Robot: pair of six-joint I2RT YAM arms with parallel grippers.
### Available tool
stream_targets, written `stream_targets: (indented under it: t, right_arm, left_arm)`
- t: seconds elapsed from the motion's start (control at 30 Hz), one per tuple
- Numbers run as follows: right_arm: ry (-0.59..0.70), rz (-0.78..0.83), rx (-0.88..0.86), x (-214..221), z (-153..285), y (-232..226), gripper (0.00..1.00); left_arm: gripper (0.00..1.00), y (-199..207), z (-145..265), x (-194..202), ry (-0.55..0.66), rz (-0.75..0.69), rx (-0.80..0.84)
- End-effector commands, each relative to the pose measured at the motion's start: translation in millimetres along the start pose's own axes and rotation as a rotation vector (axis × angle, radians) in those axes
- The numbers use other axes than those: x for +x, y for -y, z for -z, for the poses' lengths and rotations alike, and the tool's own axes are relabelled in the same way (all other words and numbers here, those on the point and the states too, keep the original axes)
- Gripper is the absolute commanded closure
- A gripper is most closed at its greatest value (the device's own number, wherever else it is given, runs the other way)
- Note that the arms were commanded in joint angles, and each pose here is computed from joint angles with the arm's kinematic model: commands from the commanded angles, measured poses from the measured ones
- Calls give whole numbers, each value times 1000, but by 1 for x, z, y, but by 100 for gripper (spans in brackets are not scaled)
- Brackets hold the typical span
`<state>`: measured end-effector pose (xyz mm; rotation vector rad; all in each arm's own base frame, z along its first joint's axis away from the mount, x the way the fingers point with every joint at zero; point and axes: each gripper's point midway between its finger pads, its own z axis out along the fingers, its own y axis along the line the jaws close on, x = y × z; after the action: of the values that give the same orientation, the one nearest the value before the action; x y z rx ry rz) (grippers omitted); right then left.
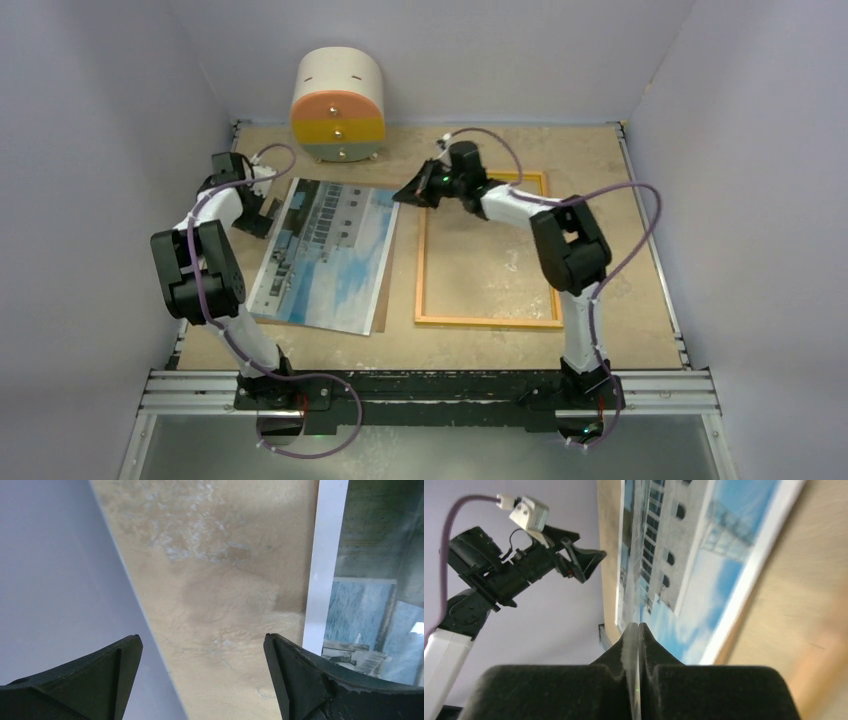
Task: Put the photo into the frame
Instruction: Pick up the photo frame item at the center of the board, then place the photo frame item at the center of the board.
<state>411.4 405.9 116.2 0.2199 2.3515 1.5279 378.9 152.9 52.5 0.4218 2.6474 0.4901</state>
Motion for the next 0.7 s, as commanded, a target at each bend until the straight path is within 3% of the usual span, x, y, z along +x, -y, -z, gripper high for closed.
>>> stream_targets:
  t: [0.0, 0.2, 0.43, 0.5, 0.6, 0.67]
  right_arm:
    - [37, 131, -1, -58, 93, -31, 100]
    - [18, 131, 483, -63, 182, 79, 100]
    - [36, 38, 717, -56, 236, 157, 98]
    - [60, 34, 743, -61, 239, 164, 86]
    - [95, 30, 758, -71, 240, 166, 51]
    - [116, 30, 772, -76, 242, 165, 36]
  left_arm:
    - [0, -27, 48, -39, 106, -13, -11]
    - [0, 19, 79, -76, 176, -123, 57]
    - [0, 127, 89, -115, 231, -286, 201]
    - [0, 150, 88, -120, 239, -326, 221]
    - [0, 175, 82, -127, 255, -370, 222]
    - [0, 187, 75, -131, 251, -394, 213]
